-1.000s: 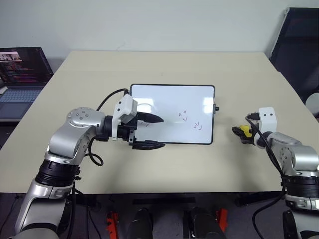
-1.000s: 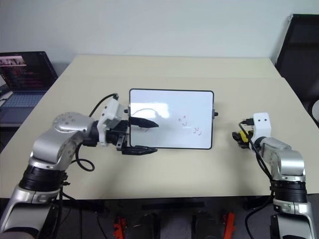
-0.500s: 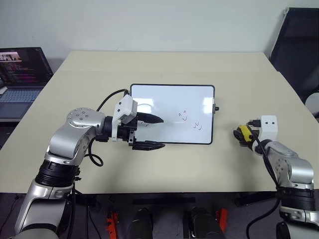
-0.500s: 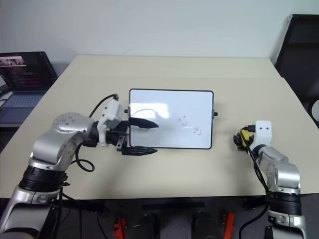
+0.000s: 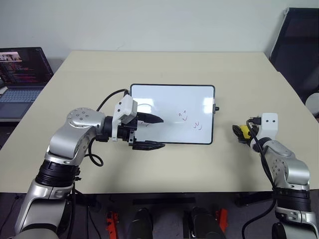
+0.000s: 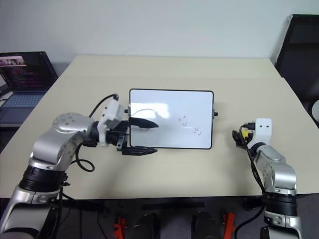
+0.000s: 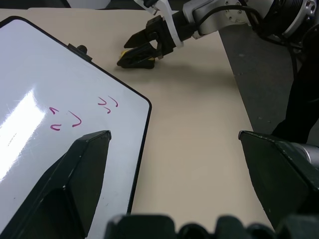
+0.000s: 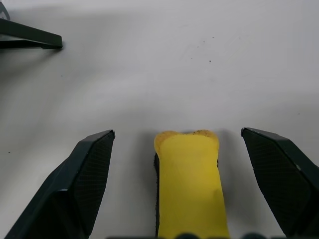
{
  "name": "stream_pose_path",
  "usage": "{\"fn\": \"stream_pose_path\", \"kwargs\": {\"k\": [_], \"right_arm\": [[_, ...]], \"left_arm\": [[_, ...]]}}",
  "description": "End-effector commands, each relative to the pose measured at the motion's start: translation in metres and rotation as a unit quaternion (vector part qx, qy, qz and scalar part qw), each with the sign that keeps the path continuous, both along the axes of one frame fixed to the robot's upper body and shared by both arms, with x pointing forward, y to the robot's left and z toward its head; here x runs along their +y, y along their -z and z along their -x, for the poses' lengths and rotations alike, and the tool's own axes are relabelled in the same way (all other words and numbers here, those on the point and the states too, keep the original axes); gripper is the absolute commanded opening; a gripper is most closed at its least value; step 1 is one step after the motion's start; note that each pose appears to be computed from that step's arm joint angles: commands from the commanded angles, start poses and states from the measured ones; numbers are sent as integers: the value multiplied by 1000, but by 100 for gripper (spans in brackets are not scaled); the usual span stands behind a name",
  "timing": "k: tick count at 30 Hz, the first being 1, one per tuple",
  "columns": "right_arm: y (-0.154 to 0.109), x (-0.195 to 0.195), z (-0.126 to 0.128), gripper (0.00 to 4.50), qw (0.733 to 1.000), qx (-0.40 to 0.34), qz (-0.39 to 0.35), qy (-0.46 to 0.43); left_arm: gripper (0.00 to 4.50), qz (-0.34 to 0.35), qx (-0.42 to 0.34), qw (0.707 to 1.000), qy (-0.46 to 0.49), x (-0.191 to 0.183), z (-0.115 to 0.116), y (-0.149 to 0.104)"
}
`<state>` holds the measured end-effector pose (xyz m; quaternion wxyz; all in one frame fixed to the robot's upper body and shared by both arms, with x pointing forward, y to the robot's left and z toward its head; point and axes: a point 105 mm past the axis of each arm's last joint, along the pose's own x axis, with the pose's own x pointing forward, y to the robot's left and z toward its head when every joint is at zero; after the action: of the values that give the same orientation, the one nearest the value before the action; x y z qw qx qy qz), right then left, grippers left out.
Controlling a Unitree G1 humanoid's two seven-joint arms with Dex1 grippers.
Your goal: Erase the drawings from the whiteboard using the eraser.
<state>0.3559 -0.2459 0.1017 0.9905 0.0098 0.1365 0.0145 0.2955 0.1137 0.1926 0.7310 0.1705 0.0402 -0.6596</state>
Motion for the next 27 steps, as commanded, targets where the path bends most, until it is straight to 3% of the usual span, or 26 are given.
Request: {"fn": "stream_pose_path", "kwargs": {"k": [1,7,14,27], "right_arm": [[-14,-2,1,423,1000,-16,20,-3],[-20,-11,-3,423,999,28,42,14],[-30,-10,-9,423,995,95,17,-39],[-21,-16,-18,423,987,154,17,-52]], "left_arm": [[450,2,-26,1000,5,-2,2,-9],[450,1,-28,1000,4,-3,1,-8],[450,3,-31,1000,0,-3,2,-5],[450,7,-33,999,-13,-1,5,-2]]}}
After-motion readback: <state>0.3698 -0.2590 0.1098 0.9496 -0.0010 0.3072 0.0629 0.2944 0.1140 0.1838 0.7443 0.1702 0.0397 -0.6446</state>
